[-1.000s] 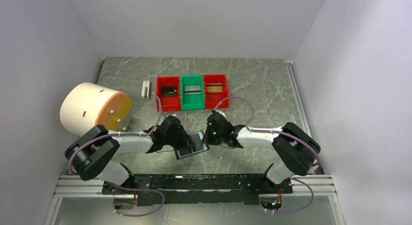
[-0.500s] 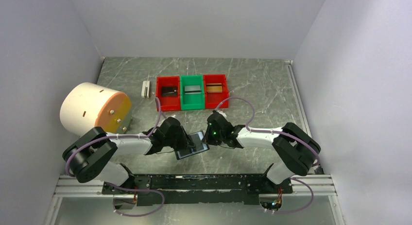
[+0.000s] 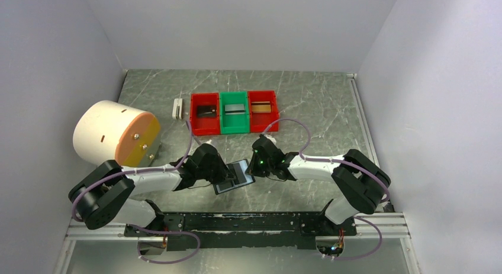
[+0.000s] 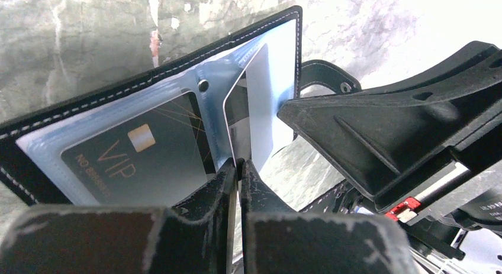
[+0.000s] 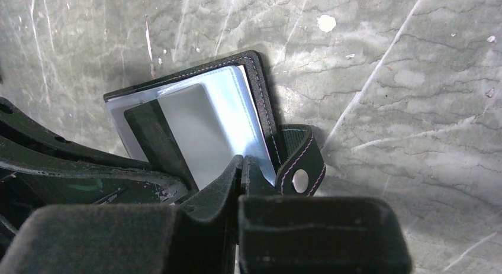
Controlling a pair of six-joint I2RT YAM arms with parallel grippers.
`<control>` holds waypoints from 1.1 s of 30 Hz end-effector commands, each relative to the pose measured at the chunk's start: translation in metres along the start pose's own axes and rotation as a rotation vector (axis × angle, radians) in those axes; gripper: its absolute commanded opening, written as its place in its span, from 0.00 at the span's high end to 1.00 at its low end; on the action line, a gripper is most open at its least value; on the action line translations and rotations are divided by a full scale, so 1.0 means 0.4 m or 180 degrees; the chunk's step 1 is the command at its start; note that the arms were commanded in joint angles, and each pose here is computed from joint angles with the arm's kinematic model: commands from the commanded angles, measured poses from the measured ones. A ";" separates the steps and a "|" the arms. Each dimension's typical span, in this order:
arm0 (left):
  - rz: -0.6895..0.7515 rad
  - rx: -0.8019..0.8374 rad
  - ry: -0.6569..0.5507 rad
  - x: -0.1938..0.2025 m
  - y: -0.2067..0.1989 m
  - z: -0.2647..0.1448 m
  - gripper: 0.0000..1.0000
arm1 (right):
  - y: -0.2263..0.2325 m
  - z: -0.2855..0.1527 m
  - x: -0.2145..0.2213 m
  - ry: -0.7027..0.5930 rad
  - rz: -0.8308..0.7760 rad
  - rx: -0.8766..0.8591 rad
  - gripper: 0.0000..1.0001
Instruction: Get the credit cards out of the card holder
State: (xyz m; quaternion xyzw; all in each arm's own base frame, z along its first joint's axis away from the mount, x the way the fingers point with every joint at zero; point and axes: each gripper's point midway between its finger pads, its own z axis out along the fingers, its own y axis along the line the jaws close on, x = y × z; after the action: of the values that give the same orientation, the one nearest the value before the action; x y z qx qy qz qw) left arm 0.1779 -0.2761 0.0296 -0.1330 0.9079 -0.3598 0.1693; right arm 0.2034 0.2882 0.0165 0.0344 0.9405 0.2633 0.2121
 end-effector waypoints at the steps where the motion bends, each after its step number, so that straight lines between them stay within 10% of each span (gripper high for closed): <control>1: 0.0077 -0.0138 -0.0106 -0.009 0.023 -0.003 0.91 | -0.137 0.012 0.040 0.0090 -0.0065 0.0653 1.00; 16: 0.0261 -0.0175 -0.0211 -0.032 0.004 -0.050 0.91 | -0.082 -0.007 0.003 -0.0022 -0.0117 0.0445 0.97; 33: 0.0555 -0.0079 -0.0557 -0.102 -0.055 -0.138 0.91 | 0.139 -0.103 -0.075 -0.0302 -0.0324 -0.0753 0.58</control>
State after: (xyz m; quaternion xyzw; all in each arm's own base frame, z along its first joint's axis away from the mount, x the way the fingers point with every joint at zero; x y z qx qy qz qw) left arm 0.1819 -0.2479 0.0682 -0.0949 0.9108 -0.3252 0.2360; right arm 0.2056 0.2960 0.0548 -0.0064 0.9211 0.3050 0.2418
